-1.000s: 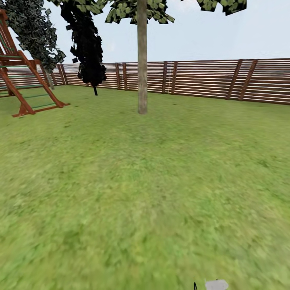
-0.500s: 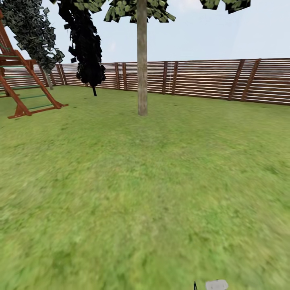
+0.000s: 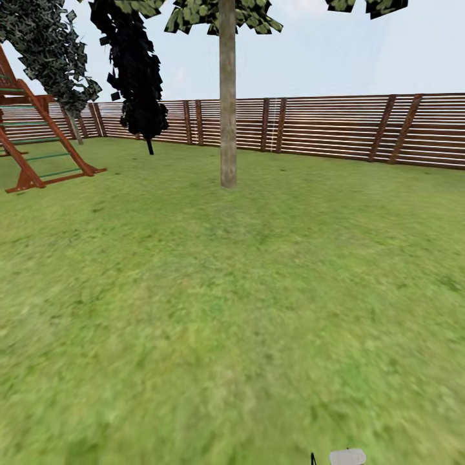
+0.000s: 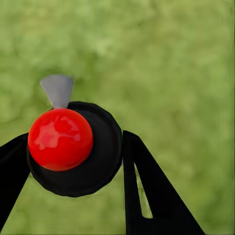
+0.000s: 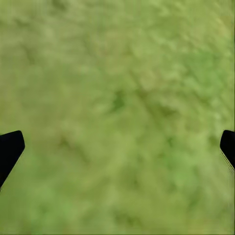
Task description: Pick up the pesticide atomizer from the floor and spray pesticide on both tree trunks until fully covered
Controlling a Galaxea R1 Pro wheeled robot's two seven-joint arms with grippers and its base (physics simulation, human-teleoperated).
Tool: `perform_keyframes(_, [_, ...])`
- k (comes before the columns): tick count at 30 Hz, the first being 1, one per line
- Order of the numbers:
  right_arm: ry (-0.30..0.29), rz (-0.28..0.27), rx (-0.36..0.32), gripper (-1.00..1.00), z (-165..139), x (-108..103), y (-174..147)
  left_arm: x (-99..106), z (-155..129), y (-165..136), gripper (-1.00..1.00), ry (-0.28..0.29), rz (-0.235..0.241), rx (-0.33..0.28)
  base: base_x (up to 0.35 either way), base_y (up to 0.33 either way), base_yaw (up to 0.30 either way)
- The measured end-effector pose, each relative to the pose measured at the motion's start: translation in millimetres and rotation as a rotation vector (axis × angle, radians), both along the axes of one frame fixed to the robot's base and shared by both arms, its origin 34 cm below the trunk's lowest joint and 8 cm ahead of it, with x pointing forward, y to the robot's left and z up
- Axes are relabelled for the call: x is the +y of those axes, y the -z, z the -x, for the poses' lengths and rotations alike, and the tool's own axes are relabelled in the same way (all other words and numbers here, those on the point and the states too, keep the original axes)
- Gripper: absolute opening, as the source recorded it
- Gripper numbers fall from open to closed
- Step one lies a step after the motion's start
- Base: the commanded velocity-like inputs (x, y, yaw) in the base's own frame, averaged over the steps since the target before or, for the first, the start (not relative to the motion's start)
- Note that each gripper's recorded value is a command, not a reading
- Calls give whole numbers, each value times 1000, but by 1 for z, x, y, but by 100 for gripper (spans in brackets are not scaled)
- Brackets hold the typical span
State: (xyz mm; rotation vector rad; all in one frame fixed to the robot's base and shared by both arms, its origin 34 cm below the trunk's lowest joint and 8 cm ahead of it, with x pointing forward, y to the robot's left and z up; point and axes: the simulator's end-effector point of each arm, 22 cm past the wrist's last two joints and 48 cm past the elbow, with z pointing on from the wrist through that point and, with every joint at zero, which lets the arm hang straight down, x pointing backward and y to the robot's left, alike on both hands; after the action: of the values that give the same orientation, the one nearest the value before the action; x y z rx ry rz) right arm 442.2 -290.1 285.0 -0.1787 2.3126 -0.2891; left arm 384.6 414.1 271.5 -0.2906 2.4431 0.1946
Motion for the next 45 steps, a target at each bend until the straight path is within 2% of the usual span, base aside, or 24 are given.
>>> perform_keyframes(37, [2,0,-2,100,-1,0,0,-3,0,1,-100,1,5,1,338,0,0])
perform_keyframes(40, [9,-1,-15,100,-5,-2,-3,-5,0,1,-100,1,7,1,338,0,0])
perform_keyframes(43, [9,-22,-108,100,-41,6,-24,-7,0,2,-100,6,10,2,338,0,0])
perform_keyframes(45, [2,-27,-136,100,-52,9,-31,-9,0,2,-100,10,11,2,338,0,0])
